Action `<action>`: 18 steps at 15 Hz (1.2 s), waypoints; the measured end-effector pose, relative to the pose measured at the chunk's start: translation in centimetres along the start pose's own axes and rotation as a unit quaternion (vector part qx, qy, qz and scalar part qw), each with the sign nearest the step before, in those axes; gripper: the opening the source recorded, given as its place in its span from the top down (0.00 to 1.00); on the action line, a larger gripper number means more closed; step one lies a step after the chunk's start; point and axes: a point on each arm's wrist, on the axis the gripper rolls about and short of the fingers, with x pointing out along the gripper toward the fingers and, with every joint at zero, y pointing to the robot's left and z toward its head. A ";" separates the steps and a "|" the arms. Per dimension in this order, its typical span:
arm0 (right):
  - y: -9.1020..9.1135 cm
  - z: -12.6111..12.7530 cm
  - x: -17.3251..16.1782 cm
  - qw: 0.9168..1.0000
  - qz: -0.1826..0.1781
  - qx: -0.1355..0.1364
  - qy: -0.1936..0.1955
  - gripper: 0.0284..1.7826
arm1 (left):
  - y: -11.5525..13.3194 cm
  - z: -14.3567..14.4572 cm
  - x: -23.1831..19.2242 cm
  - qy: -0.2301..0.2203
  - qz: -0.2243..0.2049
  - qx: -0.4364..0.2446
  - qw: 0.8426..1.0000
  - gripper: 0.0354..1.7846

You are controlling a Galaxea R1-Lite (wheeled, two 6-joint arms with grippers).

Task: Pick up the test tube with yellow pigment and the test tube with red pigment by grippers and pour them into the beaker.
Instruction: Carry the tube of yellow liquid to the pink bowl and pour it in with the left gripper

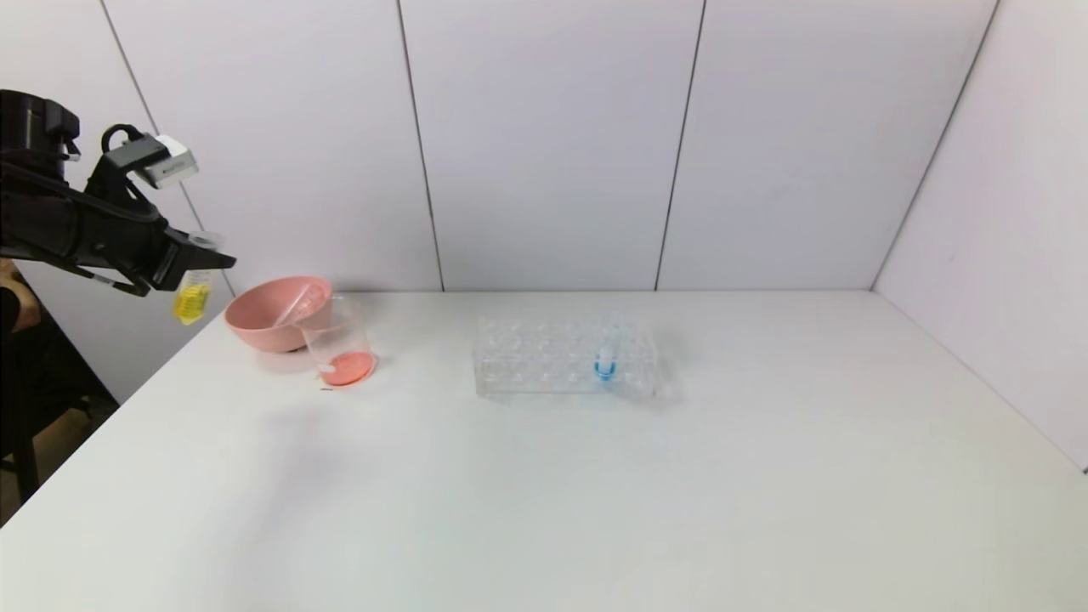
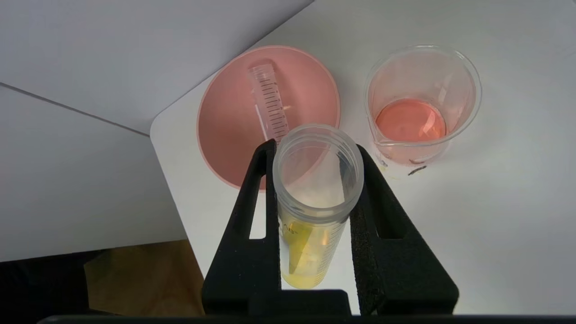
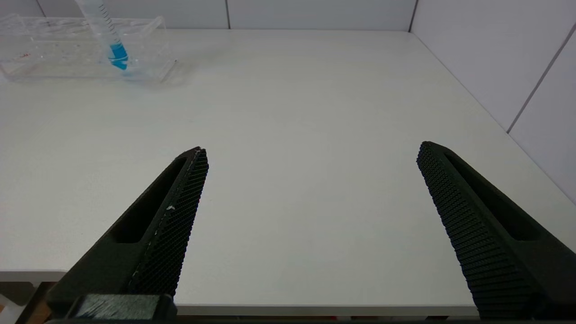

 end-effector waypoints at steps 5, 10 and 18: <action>0.0 0.0 0.0 1.000 0.000 0.000 0.000 0.05 | -0.1 0.1 -0.2 0.008 -0.005 0.007 1.000 0.76; 0.0 0.0 0.0 1.000 0.000 0.000 0.000 0.05 | 0.3 0.4 -0.3 0.003 -0.001 0.074 0.997 0.76; 0.0 0.0 0.0 1.000 0.000 0.000 0.000 0.05 | 0.6 0.8 -0.2 0.015 -0.071 0.160 0.984 0.76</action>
